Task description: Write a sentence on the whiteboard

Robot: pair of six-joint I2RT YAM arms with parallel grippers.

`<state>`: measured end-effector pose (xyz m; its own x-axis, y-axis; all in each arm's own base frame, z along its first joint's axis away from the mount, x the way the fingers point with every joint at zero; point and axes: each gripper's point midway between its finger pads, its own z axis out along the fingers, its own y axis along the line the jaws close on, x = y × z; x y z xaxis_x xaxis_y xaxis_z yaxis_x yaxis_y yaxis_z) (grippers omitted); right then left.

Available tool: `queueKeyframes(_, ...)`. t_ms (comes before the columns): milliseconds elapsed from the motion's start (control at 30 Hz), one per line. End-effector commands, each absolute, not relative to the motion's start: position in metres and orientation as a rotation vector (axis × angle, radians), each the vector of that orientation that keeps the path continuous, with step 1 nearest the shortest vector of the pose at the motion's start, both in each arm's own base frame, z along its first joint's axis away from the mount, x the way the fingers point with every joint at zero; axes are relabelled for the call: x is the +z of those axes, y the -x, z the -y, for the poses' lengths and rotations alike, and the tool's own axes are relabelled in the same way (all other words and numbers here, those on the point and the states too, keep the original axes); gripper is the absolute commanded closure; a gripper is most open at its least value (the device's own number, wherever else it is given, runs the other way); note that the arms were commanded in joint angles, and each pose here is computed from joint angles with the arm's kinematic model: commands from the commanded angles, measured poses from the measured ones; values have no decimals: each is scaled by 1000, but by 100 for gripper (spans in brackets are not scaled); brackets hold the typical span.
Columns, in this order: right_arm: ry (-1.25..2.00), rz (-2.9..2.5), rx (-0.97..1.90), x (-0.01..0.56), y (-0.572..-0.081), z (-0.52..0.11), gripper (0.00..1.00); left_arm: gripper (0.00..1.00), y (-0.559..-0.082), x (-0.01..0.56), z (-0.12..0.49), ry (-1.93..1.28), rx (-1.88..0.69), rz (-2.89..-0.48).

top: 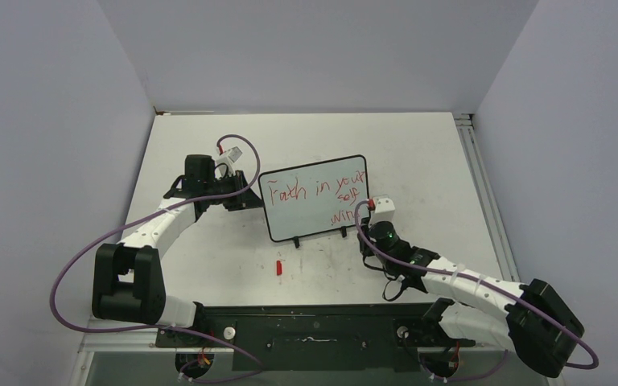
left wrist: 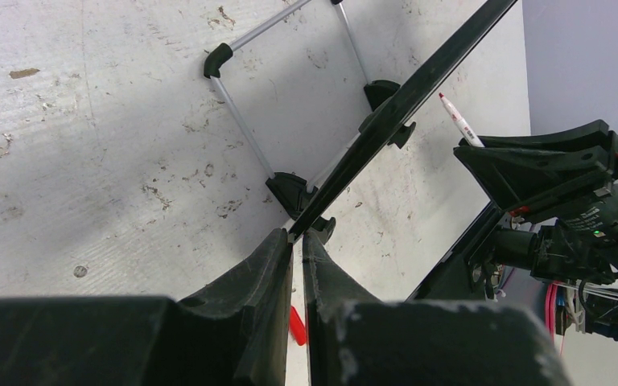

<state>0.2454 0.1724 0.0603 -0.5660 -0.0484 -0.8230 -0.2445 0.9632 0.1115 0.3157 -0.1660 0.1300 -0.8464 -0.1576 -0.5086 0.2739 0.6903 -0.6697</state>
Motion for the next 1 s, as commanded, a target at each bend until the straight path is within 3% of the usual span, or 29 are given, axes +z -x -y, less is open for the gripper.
queueKeyframes(0,170,-2073,277,88,-250,-170,95,91,-325,154,168,-151,-1044,-2268)
queueKeyframes(967,133,-2134,191,68,-251,-157,95,91,-325,154,169,-153,-1046,-2270)
